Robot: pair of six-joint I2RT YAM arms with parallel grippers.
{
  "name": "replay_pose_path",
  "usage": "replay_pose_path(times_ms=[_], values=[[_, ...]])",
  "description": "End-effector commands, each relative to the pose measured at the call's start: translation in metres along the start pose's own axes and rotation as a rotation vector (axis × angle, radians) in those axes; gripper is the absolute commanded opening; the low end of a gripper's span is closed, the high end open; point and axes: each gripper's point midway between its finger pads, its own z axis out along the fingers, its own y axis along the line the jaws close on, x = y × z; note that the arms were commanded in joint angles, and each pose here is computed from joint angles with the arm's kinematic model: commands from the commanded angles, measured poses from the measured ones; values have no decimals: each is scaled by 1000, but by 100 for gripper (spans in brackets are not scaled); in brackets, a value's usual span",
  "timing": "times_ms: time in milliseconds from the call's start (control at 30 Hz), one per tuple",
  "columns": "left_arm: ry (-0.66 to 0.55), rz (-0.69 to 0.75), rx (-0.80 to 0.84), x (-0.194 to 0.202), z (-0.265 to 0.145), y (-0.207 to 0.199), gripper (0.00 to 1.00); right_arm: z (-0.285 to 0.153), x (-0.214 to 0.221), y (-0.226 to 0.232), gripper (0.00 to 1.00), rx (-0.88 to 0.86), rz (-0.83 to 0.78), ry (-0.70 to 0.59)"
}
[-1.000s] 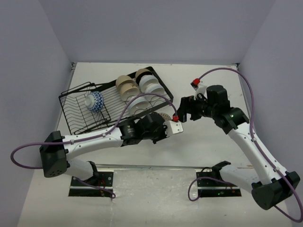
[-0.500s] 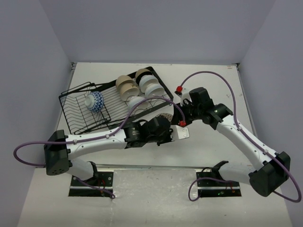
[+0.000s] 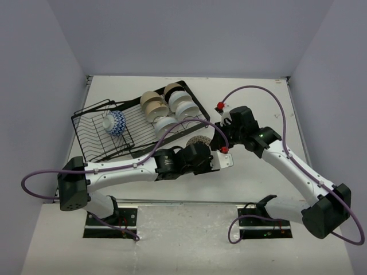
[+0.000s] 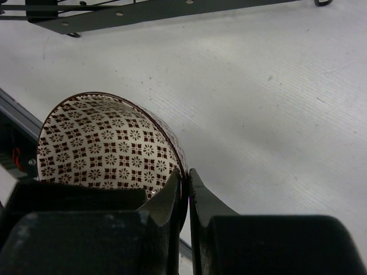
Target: Unload the bowls from the dish rack
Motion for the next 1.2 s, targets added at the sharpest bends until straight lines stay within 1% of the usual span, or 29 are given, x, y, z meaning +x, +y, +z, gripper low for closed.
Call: replay_pose_path(times_ms=[0,33,167,233,300,333,367,400,433,467,500,533,567,600,633,667,700,733,767,833,900,933,1000,1067,1100,1133,1167], values=[[-73,-37,-160,-22,-7,35,54,-7,-24,4,0,5,-12,-113],[-74,-43,-169,-22,-8,36,100,-7,-27,2,0,15,-2,-121],[-103,-92,-188,-34,-15,40,100,-5,-39,-14,0,59,37,-158],[-152,-136,-230,-48,-31,50,100,-7,-49,-39,0,118,103,-193],[-229,-212,-283,-67,-56,64,100,-7,-59,-58,0,131,153,-240],[-246,-241,-315,-72,-65,71,100,-12,-66,-76,0,165,203,-269],[-248,-276,-350,-72,-74,79,100,-13,-73,-86,0,182,219,-300],[-258,-351,-435,-72,-90,94,100,-14,-76,-97,0,207,239,-318],[-275,-396,-486,-77,-104,106,100,-21,-86,-119,0,265,280,-367],[-269,-481,-527,-72,-114,112,100,-15,-86,-136,0,307,314,-364],[-248,-552,-651,-61,-129,129,100,-17,-90,-152,0,353,343,-378],[-253,-628,-728,-56,-144,148,100,-19,-96,-173,0,405,393,-413],[-222,-714,-762,-41,-149,153,100,-18,-97,-190,0,463,430,-426],[-200,-761,-774,-30,-152,161,100,-6,-95,-206,0,485,472,-408],[-158,-830,-840,-7,-159,183,100,-5,-106,-218,0,488,517,-458],[-111,-890,-863,11,-162,186,100,0,-110,-224,0,491,536,-469],[-88,-915,-892,23,-167,192,100,11,-104,-243,0,527,583,-450],[-50,-945,-938,41,-175,200,100,17,-104,-250,0,538,598,-439],[-67,-988,-967,46,-185,202,100,18,-116,-253,0,527,596,-445],[-100,-1002,-990,53,-201,205,100,40,-108,-274,0,559,623,-389],[-121,-1007,-1003,55,-211,205,100,43,-114,-276,0,557,621,-391],[-133,-1015,-1017,58,-221,205,100,50,-113,-281,0,556,645,-354],[-131,-1018,-1046,64,-230,206,100,58,-108,-286,0,562,660,-323],[-138,-1026,-1072,68,-241,206,100,61,-115,-287,0,555,658,-327],[-136,-1028,-1081,71,-243,207,100,65,-109,-284,0,542,667,-284],[-145,-1030,-1086,72,-248,207,100,70,-113,-287,5,542,670,-276],[-143,-1027,-1081,73,-248,206,100,72,-111,-288,17,539,675,-265]])
